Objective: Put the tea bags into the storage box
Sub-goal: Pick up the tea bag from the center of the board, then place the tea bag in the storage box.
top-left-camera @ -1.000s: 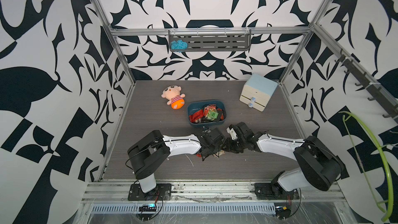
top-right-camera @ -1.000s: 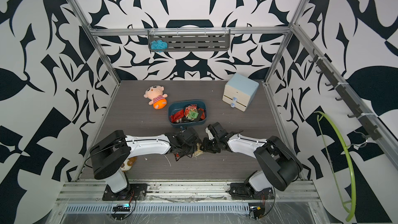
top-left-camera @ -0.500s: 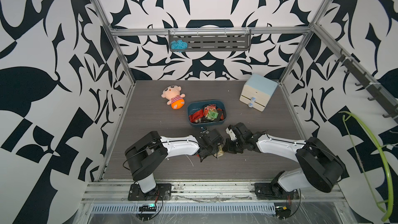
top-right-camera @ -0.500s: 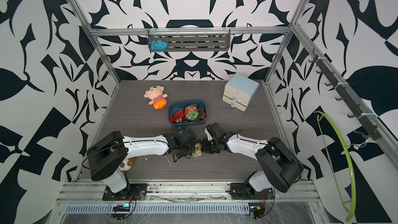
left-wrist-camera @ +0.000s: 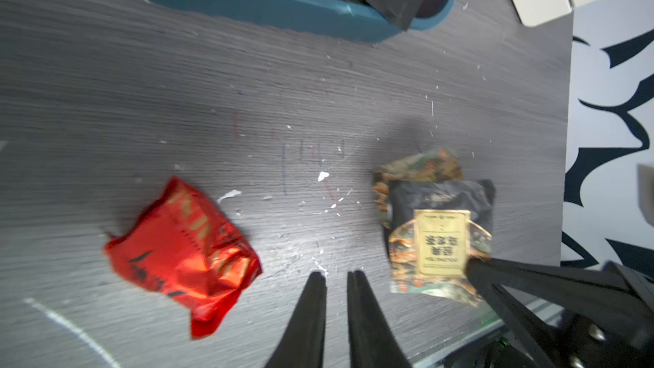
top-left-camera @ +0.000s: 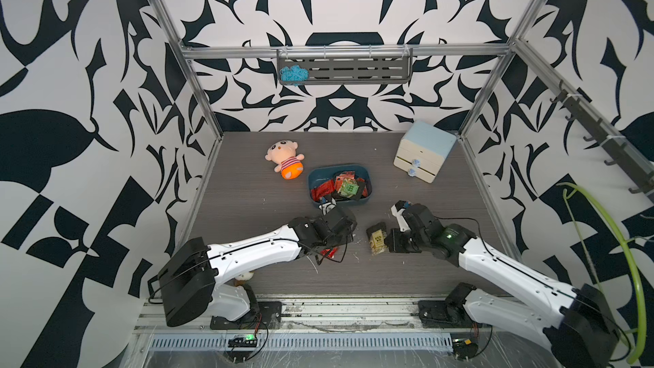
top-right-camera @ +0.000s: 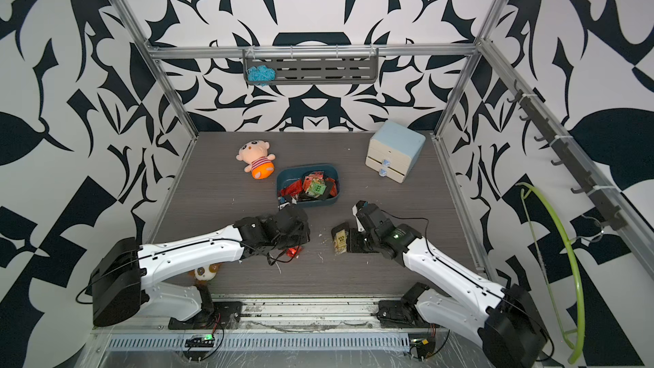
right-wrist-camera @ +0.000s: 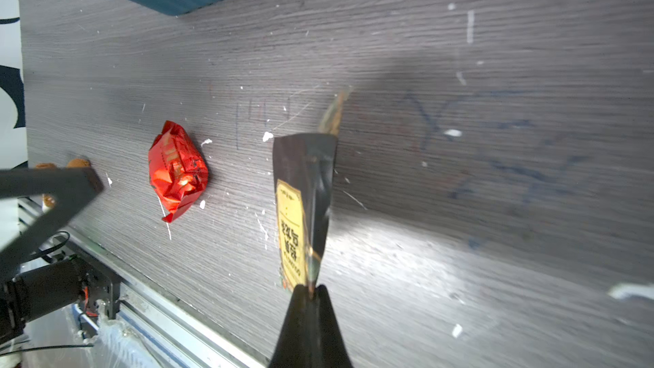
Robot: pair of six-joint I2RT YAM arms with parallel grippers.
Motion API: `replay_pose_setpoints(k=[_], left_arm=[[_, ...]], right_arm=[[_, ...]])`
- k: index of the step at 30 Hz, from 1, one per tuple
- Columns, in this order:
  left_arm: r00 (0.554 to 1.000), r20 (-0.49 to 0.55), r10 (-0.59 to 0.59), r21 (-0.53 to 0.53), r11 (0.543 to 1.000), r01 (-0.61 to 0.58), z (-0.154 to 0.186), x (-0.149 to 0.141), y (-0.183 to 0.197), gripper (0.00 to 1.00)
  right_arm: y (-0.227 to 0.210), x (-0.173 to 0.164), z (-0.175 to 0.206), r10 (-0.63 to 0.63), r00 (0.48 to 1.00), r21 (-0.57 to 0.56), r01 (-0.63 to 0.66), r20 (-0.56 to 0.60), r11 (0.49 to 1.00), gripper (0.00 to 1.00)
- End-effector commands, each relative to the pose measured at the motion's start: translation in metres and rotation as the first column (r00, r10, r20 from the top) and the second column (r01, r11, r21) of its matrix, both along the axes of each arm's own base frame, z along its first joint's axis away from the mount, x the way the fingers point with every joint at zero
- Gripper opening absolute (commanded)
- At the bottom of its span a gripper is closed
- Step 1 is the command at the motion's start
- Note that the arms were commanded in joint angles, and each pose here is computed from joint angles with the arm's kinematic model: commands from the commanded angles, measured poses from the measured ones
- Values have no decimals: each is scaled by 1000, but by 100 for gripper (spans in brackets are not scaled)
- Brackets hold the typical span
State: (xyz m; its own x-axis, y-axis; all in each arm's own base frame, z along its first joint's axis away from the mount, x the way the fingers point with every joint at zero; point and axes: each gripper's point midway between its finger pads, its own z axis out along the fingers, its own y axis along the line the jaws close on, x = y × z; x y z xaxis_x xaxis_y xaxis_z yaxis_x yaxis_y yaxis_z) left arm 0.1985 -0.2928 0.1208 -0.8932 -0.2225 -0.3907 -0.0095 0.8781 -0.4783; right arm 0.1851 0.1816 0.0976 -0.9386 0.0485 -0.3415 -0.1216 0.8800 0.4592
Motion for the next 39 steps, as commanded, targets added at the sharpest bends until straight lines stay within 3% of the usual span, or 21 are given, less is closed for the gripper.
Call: replay_pose_setpoints(k=[1, 8, 15, 21, 32, 39], left_arm=[[999, 21, 43, 89, 995, -45, -8, -4, 32, 23], [984, 94, 152, 86, 983, -161, 5, -6, 79, 29], [974, 80, 211, 87, 972, -218, -9, -8, 112, 30], [968, 54, 246, 156, 955, -251, -23, -6, 136, 31], [961, 22, 275, 168, 947, -275, -40, -3, 170, 34], [955, 28, 297, 123, 947, -298, -44, -5, 178, 37]], right_arm=[[-10, 0, 18, -9, 999, -37, 10, 34, 999, 0], [-8, 20, 70, -35, 987, -9, 37, 154, 999, 0], [10, 60, 122, -43, 965, 2, 44, 260, 999, 0], [45, 107, 149, -18, 954, 42, 5, 299, 999, 0], [133, 188, 136, 92, 966, 114, -122, 240, 986, 0], [127, 208, 74, 45, 996, 132, -54, 74, 990, 0]])
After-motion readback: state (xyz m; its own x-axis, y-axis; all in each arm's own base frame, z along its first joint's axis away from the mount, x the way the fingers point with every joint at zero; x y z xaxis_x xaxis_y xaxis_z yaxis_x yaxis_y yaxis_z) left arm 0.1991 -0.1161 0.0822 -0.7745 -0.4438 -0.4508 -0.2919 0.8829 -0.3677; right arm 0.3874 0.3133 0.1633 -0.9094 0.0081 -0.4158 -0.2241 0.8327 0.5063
